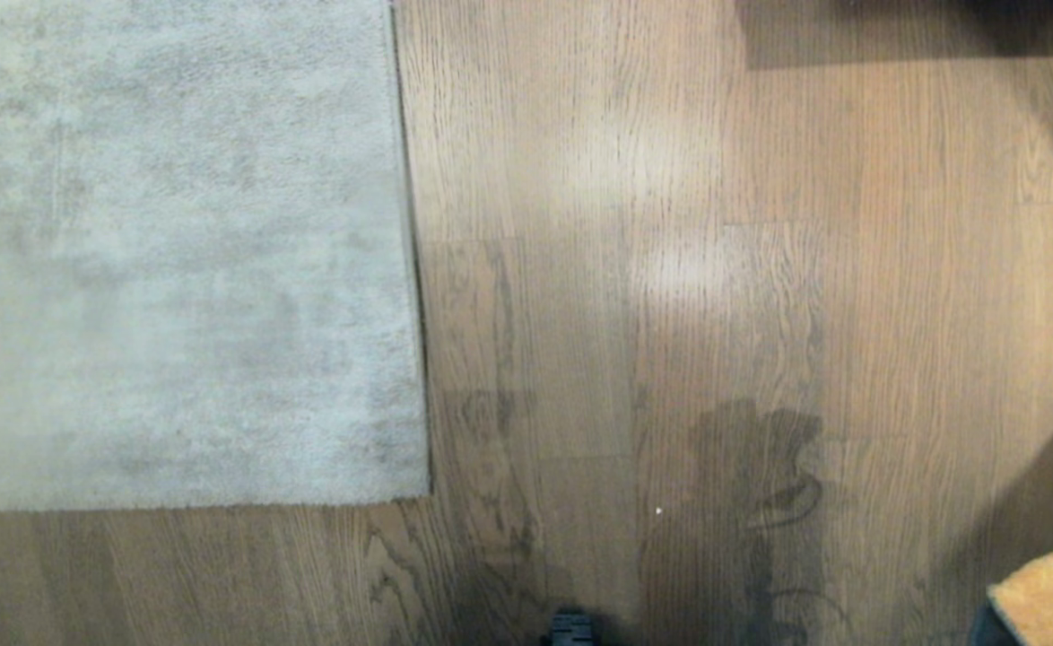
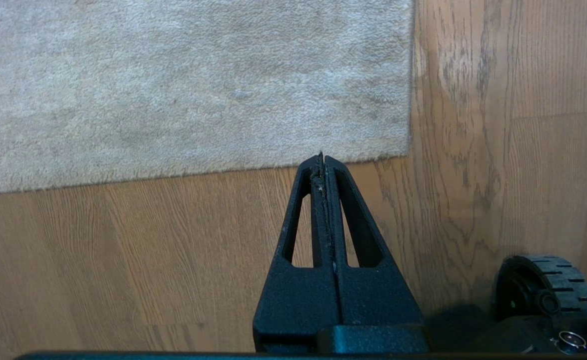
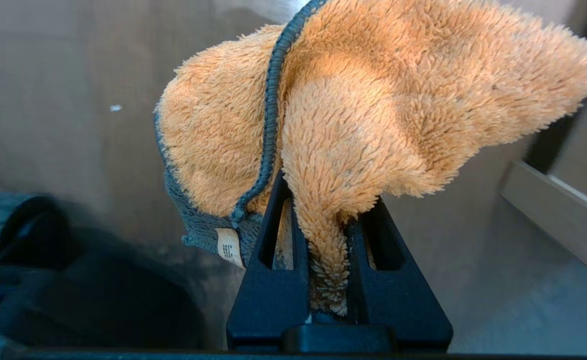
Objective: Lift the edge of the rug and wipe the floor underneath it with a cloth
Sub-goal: Lift up the carpet
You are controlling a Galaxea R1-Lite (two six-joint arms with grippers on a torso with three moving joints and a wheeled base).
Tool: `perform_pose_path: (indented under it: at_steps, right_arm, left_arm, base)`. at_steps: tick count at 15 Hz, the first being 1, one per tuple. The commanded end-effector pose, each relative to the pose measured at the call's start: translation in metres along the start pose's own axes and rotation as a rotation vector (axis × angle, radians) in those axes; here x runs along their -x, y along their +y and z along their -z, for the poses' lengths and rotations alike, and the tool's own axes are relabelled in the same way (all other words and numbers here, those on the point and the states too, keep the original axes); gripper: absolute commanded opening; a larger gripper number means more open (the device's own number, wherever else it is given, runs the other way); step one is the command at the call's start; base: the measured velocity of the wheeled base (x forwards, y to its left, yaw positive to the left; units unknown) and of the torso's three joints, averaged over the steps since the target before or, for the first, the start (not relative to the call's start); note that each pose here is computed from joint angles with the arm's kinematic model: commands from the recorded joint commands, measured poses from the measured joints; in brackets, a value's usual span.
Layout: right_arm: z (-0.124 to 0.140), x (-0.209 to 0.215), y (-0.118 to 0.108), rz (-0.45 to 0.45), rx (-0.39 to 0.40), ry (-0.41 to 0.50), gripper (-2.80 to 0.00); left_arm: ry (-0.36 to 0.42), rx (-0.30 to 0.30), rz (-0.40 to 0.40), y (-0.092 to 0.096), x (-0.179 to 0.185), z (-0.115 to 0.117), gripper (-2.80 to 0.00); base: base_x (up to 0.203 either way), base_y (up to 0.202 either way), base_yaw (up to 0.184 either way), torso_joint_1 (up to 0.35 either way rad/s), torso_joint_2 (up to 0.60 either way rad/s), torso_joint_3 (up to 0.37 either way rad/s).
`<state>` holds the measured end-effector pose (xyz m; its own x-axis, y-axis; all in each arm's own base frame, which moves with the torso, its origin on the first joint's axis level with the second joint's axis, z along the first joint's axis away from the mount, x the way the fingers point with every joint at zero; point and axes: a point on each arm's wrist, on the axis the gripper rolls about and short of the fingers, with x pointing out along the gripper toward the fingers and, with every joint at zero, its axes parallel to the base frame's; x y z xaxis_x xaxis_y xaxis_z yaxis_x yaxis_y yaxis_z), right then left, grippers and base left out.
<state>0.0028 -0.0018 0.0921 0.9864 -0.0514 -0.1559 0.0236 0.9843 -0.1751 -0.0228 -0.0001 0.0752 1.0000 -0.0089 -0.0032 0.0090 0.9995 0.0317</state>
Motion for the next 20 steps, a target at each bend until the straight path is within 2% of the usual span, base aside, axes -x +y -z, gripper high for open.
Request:
perform_pose_path:
  at_steps: [1, 3, 5, 10, 12, 15, 20]
  right_arm:
    - [0.005, 0.008, 0.001, -0.029, 0.022, -0.066, -2.80]
    - [0.009, 0.012, 0.003, -0.042, 0.065, -0.073, -2.80]
    - [0.010, 0.013, 0.003, -0.041, 0.065, -0.088, -2.80]
    - [0.016, 0.023, 0.005, -0.092, 0.064, -0.204, -2.80]
    - [0.019, 0.023, 0.006, -0.103, 0.048, -0.186, -2.80]
    - [0.020, 0.023, 0.006, -0.107, -0.027, -0.172, -2.80]
    - [0.020, 0.023, 0.006, -0.108, -0.031, -0.171, -2.80]
  left_arm:
    - [0.000, -0.001, 0.000, 0.000, 0.000, 0.000, -2.80]
    - [0.000, -0.001, 0.000, 0.000, 0.000, 0.000, -2.80]
    - [0.000, -0.001, 0.000, 0.000, 0.000, 0.000, -2.80]
    - [0.000, -0.001, 0.000, 0.000, 0.000, 0.000, -2.80]
    - [0.000, -0.001, 0.000, 0.000, 0.000, 0.000, -2.80]
    - [0.000, -0.001, 0.000, 0.000, 0.000, 0.000, -2.80]
    - [0.000, -0.001, 0.000, 0.000, 0.000, 0.000, -2.80]
  base:
    - [0.000, 0.000, 0.000, 0.000, 0.00, 0.000]
    - [0.000, 0.000, 0.000, 0.000, 0.00, 0.000]
    - [0.000, 0.000, 0.000, 0.000, 0.00, 0.000]
    - [0.000, 0.000, 0.000, 0.000, 0.00, 0.000]
    - [0.000, 0.000, 0.000, 0.000, 0.00, 0.000]
    - [0.000, 0.000, 0.000, 0.000, 0.00, 0.000]
    - [0.000, 0.000, 0.000, 0.000, 0.00, 0.000]
